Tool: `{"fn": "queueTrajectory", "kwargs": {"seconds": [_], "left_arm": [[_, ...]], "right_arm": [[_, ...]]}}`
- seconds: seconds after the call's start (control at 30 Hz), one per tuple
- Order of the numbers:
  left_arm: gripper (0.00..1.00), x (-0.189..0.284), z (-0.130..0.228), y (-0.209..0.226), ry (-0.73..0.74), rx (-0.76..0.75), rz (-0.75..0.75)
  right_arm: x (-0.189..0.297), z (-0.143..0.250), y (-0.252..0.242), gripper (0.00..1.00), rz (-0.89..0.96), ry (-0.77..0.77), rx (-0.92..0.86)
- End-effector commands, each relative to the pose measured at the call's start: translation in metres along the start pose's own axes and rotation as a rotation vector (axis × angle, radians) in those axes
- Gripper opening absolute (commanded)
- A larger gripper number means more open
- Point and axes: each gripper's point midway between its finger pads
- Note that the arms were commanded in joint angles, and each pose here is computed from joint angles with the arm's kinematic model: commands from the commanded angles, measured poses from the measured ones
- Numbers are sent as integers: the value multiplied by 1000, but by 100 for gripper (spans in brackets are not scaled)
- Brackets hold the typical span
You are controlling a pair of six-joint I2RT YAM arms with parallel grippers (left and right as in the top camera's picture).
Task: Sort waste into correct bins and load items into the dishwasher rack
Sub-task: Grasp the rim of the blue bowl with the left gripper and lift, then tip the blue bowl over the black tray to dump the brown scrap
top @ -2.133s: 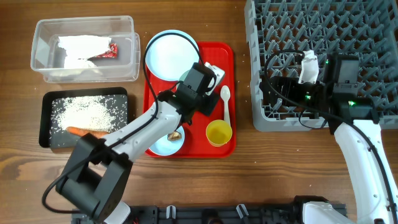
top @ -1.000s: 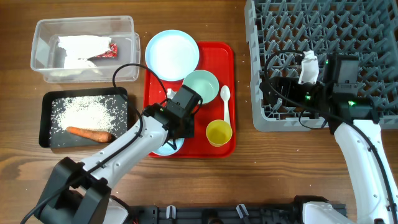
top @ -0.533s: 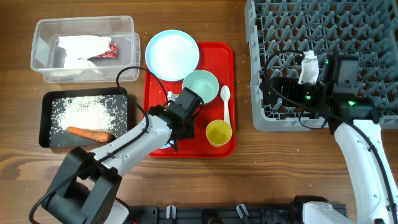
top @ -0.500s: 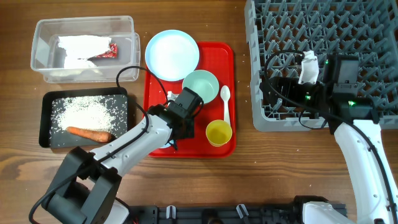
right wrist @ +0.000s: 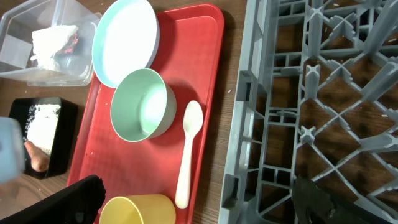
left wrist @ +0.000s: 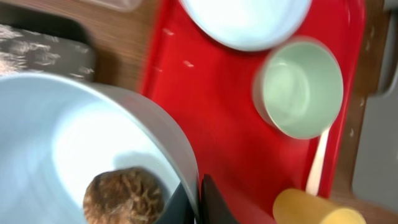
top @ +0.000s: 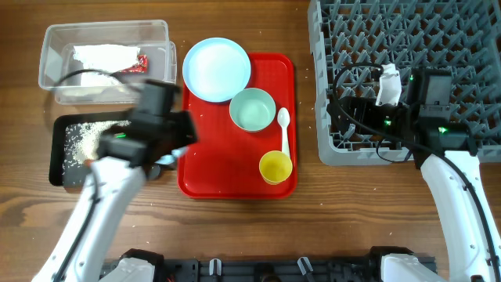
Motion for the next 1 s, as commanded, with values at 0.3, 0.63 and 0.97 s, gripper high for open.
{"fn": "queueTrajectory", "kwargs": {"seconds": [0.3, 0.63, 0.97], "left_arm": [[4, 14, -40, 113, -177, 181, 444], [4, -26, -45, 139, -267, 344, 857], [4, 14, -62, 135, -379, 439, 1106]], "right_arm": [[-1, -3, 0, 100, 7, -5, 4], [-1, -4, 0, 100, 6, -8, 4], [-1, -4, 0, 100, 6, -8, 3]]}}
Point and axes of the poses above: each gripper's point midway between its finger pads, its own x axis back along the fingers, its own y axis along the line the jaws close on, z = x × y, and after that the axes turned 14 degrees about -x, right-handed
